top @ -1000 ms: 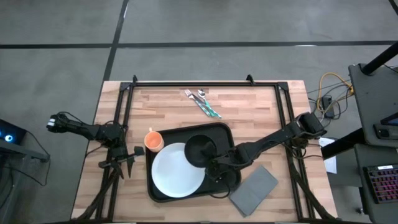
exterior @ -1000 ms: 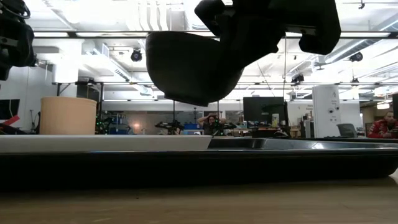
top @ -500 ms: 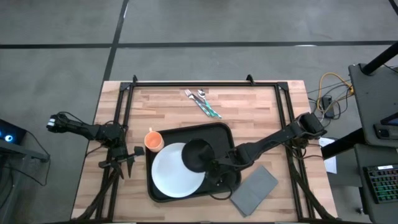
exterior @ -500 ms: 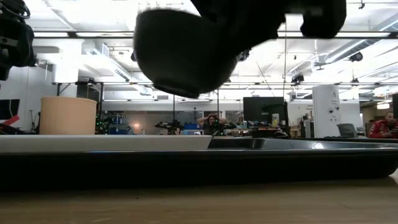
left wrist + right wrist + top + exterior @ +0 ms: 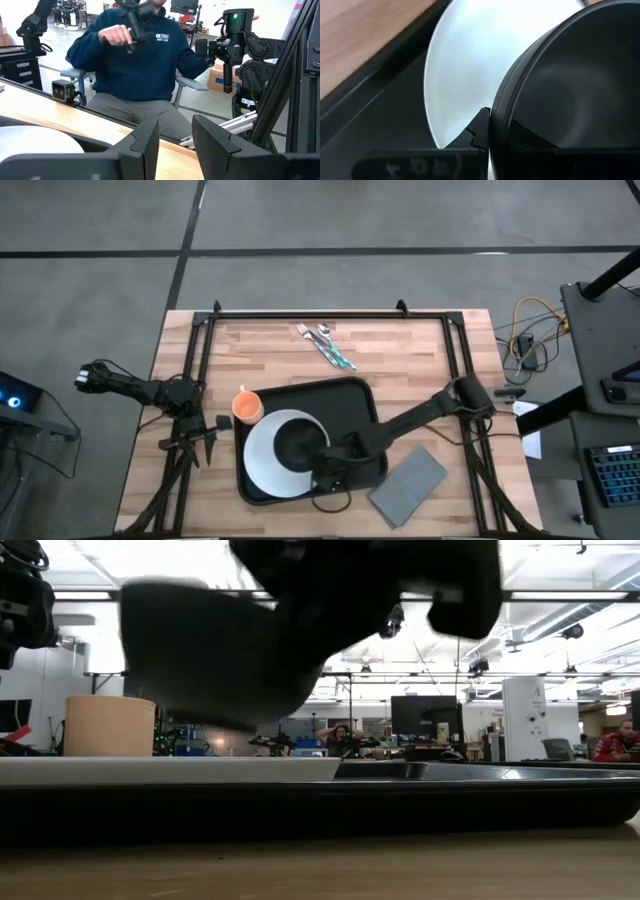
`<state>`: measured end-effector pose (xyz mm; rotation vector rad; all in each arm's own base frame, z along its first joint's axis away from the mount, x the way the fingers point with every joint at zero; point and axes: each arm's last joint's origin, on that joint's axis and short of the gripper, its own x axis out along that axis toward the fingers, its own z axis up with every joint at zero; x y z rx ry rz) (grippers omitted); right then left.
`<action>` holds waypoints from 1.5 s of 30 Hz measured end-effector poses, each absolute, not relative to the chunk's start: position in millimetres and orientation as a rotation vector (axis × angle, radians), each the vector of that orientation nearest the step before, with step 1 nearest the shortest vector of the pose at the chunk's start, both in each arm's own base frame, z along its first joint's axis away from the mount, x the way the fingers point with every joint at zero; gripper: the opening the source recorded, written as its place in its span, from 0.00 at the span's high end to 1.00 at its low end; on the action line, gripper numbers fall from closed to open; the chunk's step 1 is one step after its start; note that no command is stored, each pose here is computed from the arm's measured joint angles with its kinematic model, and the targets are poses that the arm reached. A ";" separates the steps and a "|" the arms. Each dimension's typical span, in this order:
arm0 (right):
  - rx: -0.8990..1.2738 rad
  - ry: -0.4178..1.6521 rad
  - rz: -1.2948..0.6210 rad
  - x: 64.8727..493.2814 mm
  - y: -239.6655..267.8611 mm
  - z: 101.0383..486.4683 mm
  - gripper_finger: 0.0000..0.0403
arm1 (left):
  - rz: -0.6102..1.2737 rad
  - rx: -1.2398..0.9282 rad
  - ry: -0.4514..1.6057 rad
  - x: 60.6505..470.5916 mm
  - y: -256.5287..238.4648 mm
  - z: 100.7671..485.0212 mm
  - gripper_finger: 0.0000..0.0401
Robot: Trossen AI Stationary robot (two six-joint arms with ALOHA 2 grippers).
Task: Set up tray
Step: Put the black bowl on the white plate
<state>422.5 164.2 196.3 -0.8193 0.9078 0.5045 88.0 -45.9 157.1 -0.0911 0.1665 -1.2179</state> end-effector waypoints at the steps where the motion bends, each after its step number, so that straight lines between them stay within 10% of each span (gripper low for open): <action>1: -0.819 0.924 0.505 426.5 163.6 193.4 0.98 | -1.218 -0.091 0.166 87.9 -45.9 157.1 0.76; 45: -0.779 0.867 0.605 454.2 158.4 176.1 0.98 | -1.218 -0.091 0.165 87.9 -45.9 157.1 0.76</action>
